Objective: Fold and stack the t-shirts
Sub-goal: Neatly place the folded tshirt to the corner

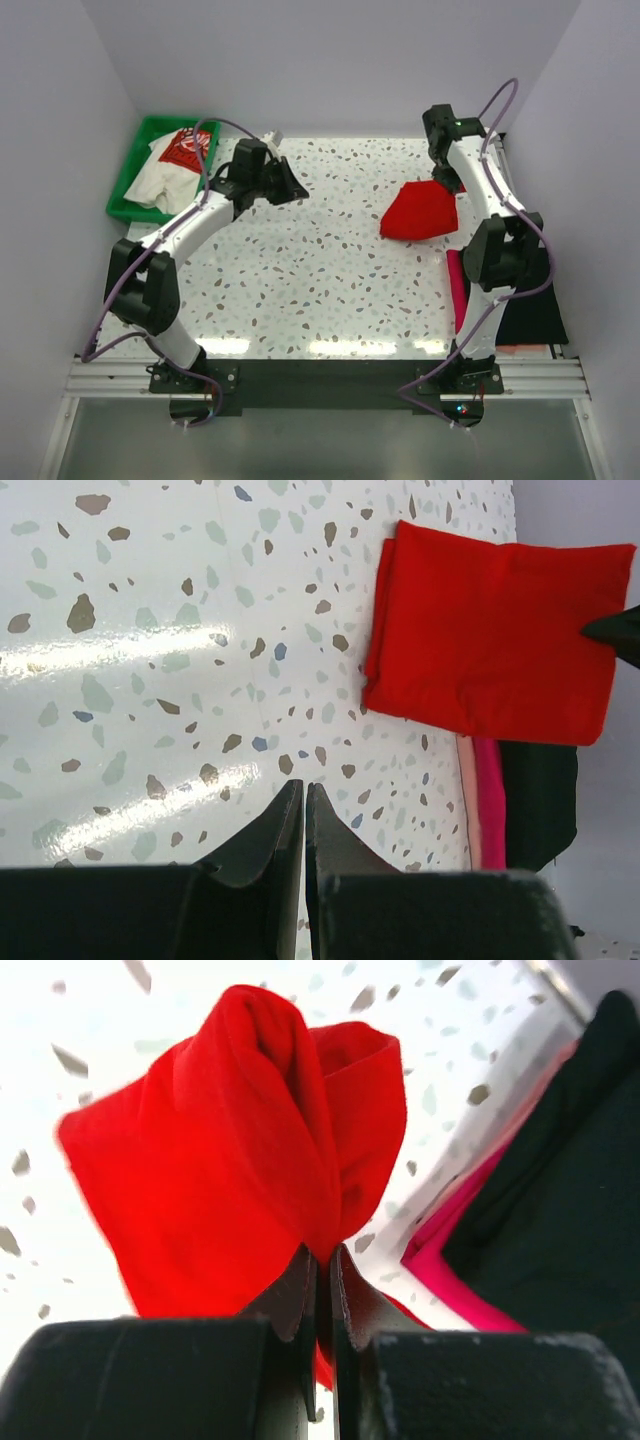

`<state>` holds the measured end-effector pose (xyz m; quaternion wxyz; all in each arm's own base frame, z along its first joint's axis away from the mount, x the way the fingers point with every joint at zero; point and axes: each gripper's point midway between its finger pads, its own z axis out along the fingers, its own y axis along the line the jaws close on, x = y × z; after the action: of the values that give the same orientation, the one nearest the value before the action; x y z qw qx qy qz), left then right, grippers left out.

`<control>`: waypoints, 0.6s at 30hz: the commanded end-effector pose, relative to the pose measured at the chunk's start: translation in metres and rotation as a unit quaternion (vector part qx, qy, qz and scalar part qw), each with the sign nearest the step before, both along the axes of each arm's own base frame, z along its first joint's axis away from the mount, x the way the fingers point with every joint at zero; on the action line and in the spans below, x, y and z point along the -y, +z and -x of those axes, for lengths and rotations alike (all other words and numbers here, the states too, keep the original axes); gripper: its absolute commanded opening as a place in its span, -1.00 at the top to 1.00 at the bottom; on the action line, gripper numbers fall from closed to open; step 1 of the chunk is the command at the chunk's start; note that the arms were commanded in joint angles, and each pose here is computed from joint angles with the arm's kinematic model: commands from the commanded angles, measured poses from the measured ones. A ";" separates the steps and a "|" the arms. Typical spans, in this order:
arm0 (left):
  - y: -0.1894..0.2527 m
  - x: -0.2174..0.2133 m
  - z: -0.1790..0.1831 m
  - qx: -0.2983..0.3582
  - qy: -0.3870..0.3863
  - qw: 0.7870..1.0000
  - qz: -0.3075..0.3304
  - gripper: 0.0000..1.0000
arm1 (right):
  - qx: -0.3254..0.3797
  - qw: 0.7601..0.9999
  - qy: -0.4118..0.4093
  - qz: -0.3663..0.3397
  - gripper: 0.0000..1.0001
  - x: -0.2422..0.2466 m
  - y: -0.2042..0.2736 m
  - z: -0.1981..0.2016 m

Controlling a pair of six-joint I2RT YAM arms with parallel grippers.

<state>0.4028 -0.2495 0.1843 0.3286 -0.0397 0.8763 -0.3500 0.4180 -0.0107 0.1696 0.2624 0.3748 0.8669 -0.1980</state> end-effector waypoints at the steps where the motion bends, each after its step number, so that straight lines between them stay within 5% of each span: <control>1: 0.018 -0.004 0.010 0.020 -0.014 1.000 0.004 0.81 | -0.034 0.995 -0.073 0.060 1.00 0.041 0.045 0.051; 18: 0.021 -0.001 0.015 0.019 -0.029 0.999 0.013 0.80 | 0.006 0.988 -0.151 0.016 1.00 0.110 0.100 0.107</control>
<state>0.3897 -0.2494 0.1907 0.3196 -0.0302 0.8762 -0.3595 0.3773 -0.1174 0.2380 0.2862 0.5076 0.7840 -0.2141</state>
